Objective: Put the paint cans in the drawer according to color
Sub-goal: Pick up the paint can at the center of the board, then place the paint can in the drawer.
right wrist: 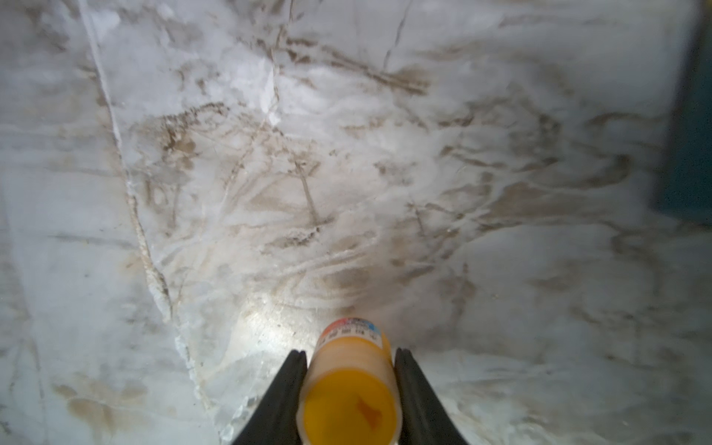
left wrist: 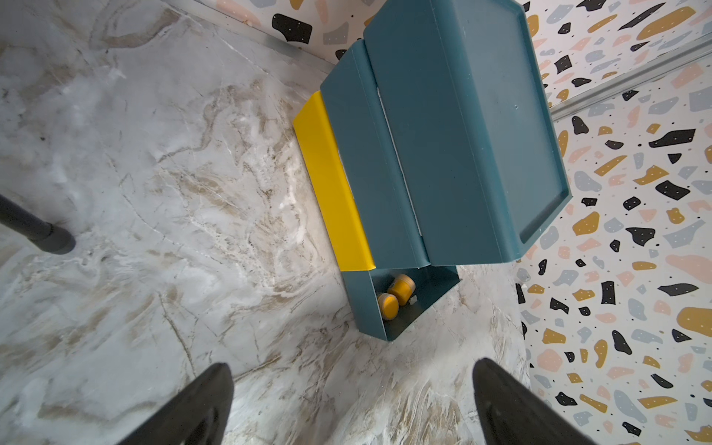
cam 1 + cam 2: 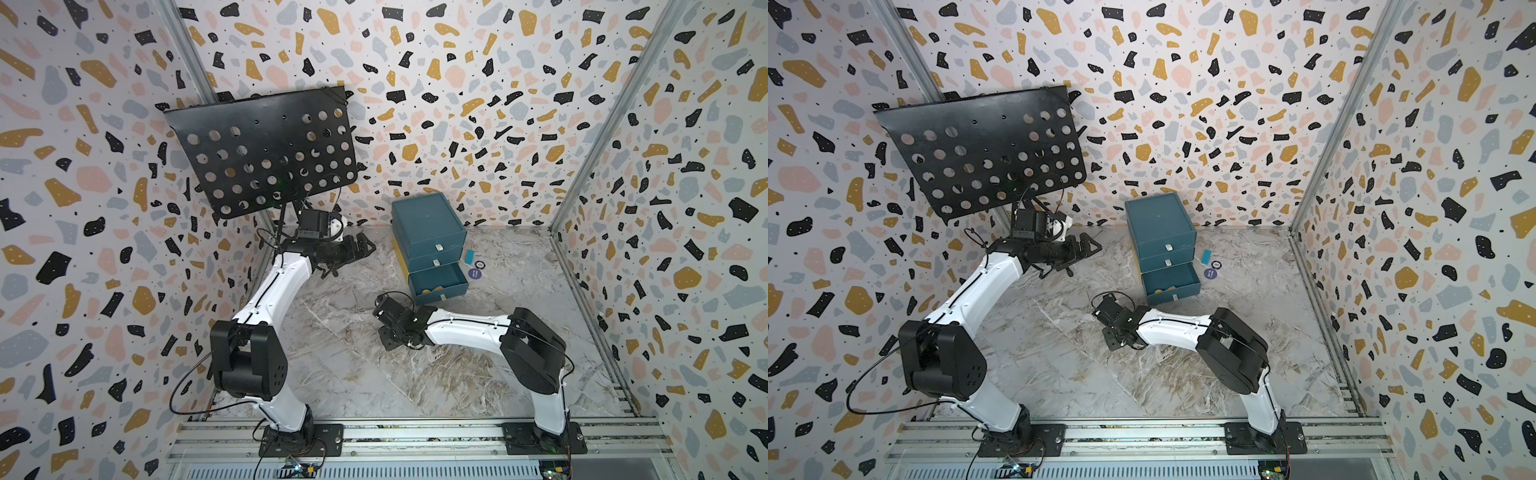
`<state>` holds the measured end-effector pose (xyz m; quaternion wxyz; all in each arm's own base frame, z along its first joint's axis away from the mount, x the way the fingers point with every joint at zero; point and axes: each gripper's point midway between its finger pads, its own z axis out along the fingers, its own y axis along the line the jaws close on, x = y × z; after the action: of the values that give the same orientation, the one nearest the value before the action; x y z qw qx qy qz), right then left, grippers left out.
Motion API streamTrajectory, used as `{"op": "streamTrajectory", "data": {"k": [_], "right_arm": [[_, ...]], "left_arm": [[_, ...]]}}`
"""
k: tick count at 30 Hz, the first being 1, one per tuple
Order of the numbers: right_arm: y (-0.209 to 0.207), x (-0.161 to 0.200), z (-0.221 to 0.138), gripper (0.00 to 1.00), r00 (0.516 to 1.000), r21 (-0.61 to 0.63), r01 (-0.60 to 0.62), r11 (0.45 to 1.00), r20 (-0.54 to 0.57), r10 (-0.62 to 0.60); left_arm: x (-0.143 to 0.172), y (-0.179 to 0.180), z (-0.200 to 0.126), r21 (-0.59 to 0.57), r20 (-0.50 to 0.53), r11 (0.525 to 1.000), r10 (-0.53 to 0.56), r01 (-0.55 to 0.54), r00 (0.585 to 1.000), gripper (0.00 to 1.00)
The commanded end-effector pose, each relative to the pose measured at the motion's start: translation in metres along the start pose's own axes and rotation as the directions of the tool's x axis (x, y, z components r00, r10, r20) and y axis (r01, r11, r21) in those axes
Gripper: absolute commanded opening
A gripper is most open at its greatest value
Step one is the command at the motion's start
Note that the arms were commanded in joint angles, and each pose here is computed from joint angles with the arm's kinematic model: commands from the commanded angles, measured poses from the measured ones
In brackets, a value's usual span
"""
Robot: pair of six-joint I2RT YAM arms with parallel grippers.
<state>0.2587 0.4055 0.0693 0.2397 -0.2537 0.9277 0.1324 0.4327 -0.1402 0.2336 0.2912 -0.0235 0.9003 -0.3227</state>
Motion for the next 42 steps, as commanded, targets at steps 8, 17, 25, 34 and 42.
{"op": "streamTrajectory", "data": {"k": [8, 17, 25, 34, 42], "right_arm": [[-0.072, -0.074, -0.075, 0.26, 0.975, 0.051, -0.09, 0.995, 0.208, 0.077], [-0.142, -0.11, -0.052, 0.28, 0.957, 0.051, -0.199, 0.979, 0.227, 0.183], [-0.16, -0.123, -0.022, 0.31, 0.959, 0.077, -0.202, 0.976, 0.219, 0.181], [-0.163, -0.118, -0.026, 0.62, 0.962, 0.093, -0.185, 0.978, 0.22, 0.161], [-0.178, -0.098, -0.105, 0.6, 0.924, 0.115, -0.214, 0.97, 0.344, 0.163]], "left_arm": [[-0.006, -0.008, -0.006, 0.034, 0.032, 0.999, 0.018, -0.019, 0.999, 1.0], [-0.004, -0.007, -0.003, 0.039, 0.019, 0.999, 0.013, -0.013, 1.0, 1.0], [-0.003, -0.006, 0.001, 0.046, 0.007, 0.999, 0.005, -0.005, 1.0, 1.0], [-0.01, -0.031, 0.016, 0.069, -0.014, 0.998, 0.006, -0.005, 1.0, 1.0], [-0.043, -0.087, 0.034, 0.143, 0.021, 0.989, 0.022, -0.025, 1.0, 1.0]]}}
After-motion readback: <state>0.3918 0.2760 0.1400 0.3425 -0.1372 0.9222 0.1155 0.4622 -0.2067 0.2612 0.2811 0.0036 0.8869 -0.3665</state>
